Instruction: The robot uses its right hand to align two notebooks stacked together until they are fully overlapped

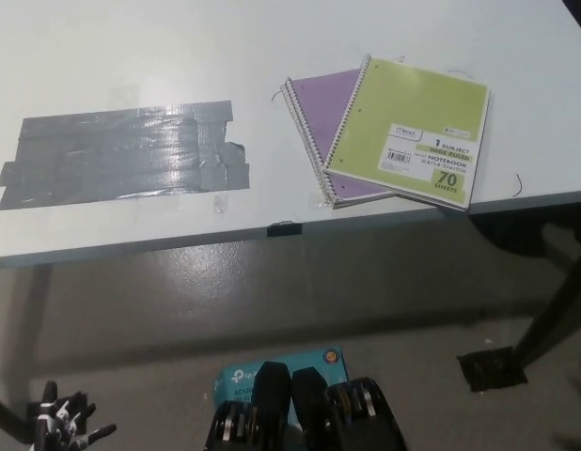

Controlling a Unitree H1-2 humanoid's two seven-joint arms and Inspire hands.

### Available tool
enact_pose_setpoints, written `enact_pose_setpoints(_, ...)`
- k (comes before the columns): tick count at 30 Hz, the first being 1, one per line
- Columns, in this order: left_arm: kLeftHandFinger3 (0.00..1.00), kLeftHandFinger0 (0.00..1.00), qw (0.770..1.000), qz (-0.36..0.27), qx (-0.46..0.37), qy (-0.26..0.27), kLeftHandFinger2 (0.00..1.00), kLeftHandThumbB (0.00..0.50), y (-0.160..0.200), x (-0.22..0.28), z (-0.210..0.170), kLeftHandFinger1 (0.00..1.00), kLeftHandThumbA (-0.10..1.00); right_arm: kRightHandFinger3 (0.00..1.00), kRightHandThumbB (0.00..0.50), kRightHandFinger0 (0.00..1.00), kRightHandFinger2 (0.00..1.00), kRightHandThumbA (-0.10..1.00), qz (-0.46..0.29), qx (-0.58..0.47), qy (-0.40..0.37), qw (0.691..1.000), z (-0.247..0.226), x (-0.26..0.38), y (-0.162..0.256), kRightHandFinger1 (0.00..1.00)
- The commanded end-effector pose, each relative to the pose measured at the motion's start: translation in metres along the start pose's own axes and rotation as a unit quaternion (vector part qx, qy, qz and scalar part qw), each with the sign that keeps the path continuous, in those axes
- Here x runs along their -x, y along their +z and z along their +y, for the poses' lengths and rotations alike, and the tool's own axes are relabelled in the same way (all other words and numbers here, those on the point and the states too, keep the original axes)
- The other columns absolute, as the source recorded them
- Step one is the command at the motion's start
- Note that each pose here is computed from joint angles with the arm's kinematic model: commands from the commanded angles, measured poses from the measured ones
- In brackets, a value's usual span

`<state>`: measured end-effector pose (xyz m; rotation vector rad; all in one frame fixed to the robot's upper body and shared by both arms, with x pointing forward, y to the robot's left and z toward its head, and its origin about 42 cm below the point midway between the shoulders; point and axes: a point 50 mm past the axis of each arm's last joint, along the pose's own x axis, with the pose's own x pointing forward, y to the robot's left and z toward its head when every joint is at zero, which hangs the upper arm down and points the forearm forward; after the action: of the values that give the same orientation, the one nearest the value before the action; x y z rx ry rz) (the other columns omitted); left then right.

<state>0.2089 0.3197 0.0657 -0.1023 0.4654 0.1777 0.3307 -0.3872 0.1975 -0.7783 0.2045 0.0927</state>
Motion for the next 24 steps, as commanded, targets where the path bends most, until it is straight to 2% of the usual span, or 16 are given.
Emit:
enact_pose_setpoints(1,1.00,0.62,1.000,-0.005,0.000,-0.003,0.97,0.410,0.007,0.004,0.006,0.75,1.00,1.00,0.351,1.00,1.00,1.00,-0.060,0.096,-0.094,0.989,-0.080,-0.027,0.093,1.00)
enact_pose_setpoints(2,1.00,0.64,1.000,-0.007,0.003,-0.007,0.98,0.418,0.008,0.004,0.006,0.76,1.00,1.00,0.398,1.00,1.00,1.00,-0.075,0.104,-0.106,0.986,-0.092,-0.032,0.112,1.00)
enact_pose_setpoints(4,1.00,0.66,1.000,-0.007,0.009,-0.008,0.98,0.416,0.008,0.004,0.006,0.76,1.00,1.00,0.389,1.00,1.00,1.00,-0.094,0.119,-0.125,0.980,-0.107,-0.037,0.138,1.00)
enact_pose_setpoints(5,1.00,0.71,1.000,-0.008,0.007,-0.008,0.97,0.425,0.008,0.003,0.006,0.79,1.00,1.00,0.363,1.00,1.00,1.00,-0.106,0.120,-0.127,0.979,-0.114,-0.039,0.151,1.00)
enact_pose_setpoints(6,1.00,0.71,1.000,-0.008,0.006,-0.009,0.97,0.434,0.008,0.003,0.005,0.79,1.00,1.00,0.380,1.00,1.00,1.00,-0.121,0.123,-0.138,0.975,-0.124,-0.041,0.171,1.00)
enact_pose_setpoints(7,1.00,0.72,1.000,-0.007,0.006,-0.010,0.97,0.432,0.008,0.002,0.006,0.79,1.00,1.00,0.367,1.00,1.00,1.00,-0.141,0.126,-0.157,0.969,-0.135,-0.043,0.199,1.00)
enact_pose_setpoints(11,1.00,0.66,1.000,-0.005,-0.003,-0.010,0.94,0.432,0.008,0.003,0.004,0.73,1.00,1.00,0.372,1.00,1.00,1.00,-0.183,0.125,-0.160,0.962,-0.147,-0.054,0.263,1.00)
enact_pose_setpoints(14,1.00,0.69,1.000,-0.004,-0.008,-0.009,0.92,0.430,0.007,0.003,0.004,0.75,1.00,1.00,0.388,1.00,1.00,1.00,-0.182,0.141,-0.153,0.961,-0.143,-0.069,0.295,1.00)
enact_pose_setpoints(16,1.00,0.66,1.000,-0.004,-0.020,-0.008,0.91,0.432,0.007,0.002,0.005,0.72,1.00,1.00,0.405,1.00,1.00,1.00,-0.178,0.147,-0.144,0.962,-0.141,-0.076,0.308,1.00)
enact_pose_setpoints(21,1.00,0.68,1.000,0.002,-0.014,-0.009,0.93,0.422,0.002,0.009,0.003,0.75,1.00,1.00,0.399,1.00,1.00,1.00,-0.155,0.176,-0.123,0.964,-0.126,-0.106,0.346,1.00)
enact_pose_setpoints(24,1.00,0.63,1.000,-0.003,-0.013,-0.014,0.94,0.422,0.003,0.006,0.002,0.74,1.00,1.00,0.377,1.00,1.00,1.00,-0.139,0.173,-0.121,0.968,-0.118,-0.129,0.360,1.00)
